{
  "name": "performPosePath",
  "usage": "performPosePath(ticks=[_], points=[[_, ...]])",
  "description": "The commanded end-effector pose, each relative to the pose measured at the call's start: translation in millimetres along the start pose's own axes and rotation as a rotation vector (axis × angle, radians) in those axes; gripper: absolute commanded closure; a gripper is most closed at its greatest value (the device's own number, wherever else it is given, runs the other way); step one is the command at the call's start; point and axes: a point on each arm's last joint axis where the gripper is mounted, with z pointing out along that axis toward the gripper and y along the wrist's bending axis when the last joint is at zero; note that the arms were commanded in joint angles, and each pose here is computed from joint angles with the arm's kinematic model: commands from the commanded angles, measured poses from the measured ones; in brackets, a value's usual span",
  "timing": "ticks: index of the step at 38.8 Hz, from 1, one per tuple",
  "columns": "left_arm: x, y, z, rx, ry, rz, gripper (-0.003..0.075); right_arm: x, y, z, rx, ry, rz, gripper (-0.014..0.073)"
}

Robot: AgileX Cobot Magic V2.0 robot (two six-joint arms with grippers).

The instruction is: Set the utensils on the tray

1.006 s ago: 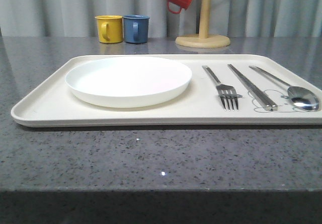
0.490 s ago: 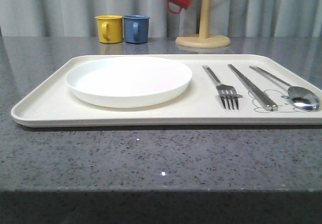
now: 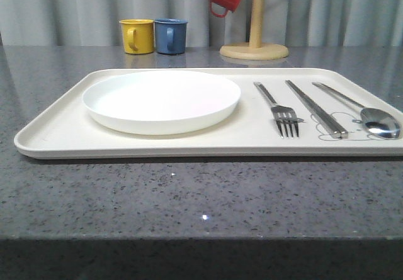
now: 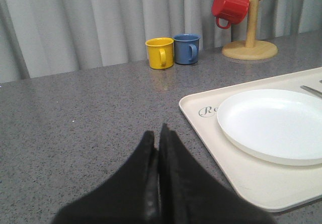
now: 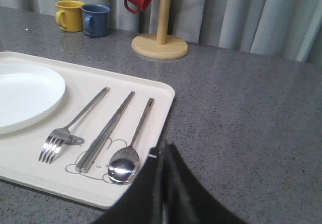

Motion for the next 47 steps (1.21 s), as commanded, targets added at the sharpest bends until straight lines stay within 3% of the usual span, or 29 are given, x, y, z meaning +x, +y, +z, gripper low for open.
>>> performPosePath(ticks=[1, 8, 23, 47], points=[[-16.0, 1.6, -1.8, -0.011, -0.105, -0.019, 0.0738, -14.8, -0.1, -1.3, 0.001, -0.097, -0.02, 0.0664], [-3.4, 2.2, -4.2, -0.046, -0.118, -0.009, 0.0738, -14.8, -0.1, -1.3, 0.001, -0.097, -0.02, 0.0664], [86.7, 3.2, 7.7, -0.186, -0.102, -0.029, 0.0738, -14.9, -0.1, -1.3, 0.001, -0.098, -0.02, 0.0664], [87.5, 3.6, 7.6, -0.194, -0.088, -0.032, 0.0738, -14.9, -0.1, -1.3, 0.001, -0.098, -0.02, 0.0664]])
